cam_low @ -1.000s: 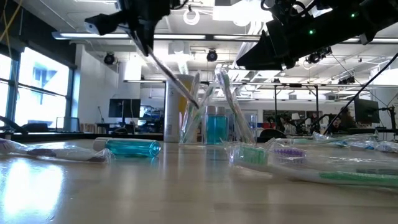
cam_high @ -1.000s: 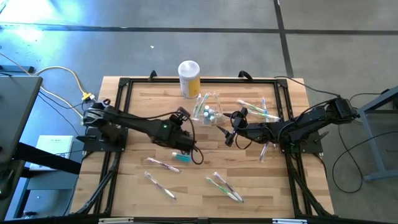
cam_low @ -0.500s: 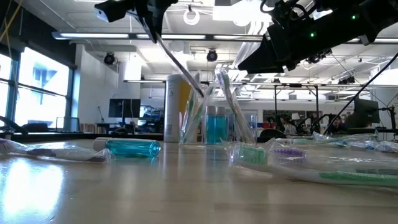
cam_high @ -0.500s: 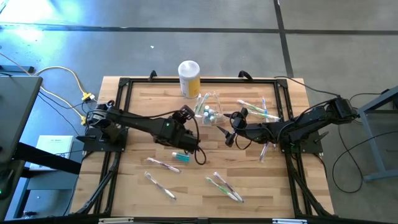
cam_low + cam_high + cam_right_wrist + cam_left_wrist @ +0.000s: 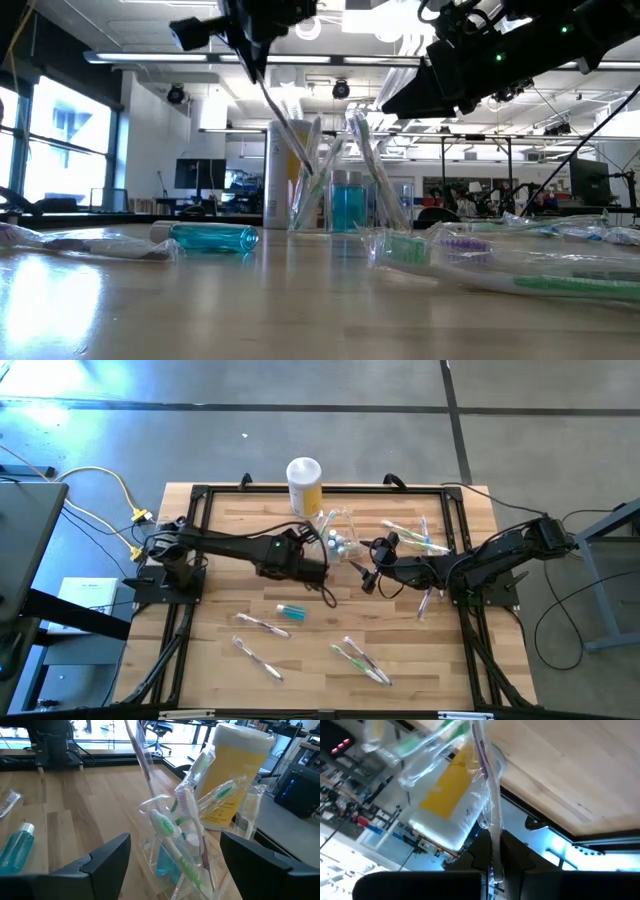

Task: Pick & Place toothbrushing station
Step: Put the purple toothbrush into the transparent organizer, then put the mouthwash into the transparent organizer

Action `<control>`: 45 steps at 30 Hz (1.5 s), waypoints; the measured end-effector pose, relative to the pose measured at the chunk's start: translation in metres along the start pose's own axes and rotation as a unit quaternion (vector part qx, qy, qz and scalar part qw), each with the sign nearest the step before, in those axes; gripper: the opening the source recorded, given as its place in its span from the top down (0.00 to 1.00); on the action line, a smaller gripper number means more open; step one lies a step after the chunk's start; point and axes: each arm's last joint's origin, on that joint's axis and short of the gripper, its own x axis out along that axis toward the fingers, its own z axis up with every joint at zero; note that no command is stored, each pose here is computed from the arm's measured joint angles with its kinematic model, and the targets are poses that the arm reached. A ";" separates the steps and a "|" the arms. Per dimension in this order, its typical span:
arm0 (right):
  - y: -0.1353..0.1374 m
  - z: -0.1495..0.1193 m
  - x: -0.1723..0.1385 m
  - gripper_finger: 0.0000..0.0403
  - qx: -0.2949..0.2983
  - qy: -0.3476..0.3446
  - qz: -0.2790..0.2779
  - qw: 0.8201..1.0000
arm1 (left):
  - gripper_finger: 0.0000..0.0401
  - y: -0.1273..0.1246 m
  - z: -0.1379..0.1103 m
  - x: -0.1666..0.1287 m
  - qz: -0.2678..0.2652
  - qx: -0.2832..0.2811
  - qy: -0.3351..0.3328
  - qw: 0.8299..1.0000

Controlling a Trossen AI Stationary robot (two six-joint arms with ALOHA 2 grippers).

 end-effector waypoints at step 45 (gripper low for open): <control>0.000 -0.003 0.000 0.39 -0.011 0.014 0.001 1.000 | 0.68 0.028 0.065 0.047 0.073 0.115 0.011 0.991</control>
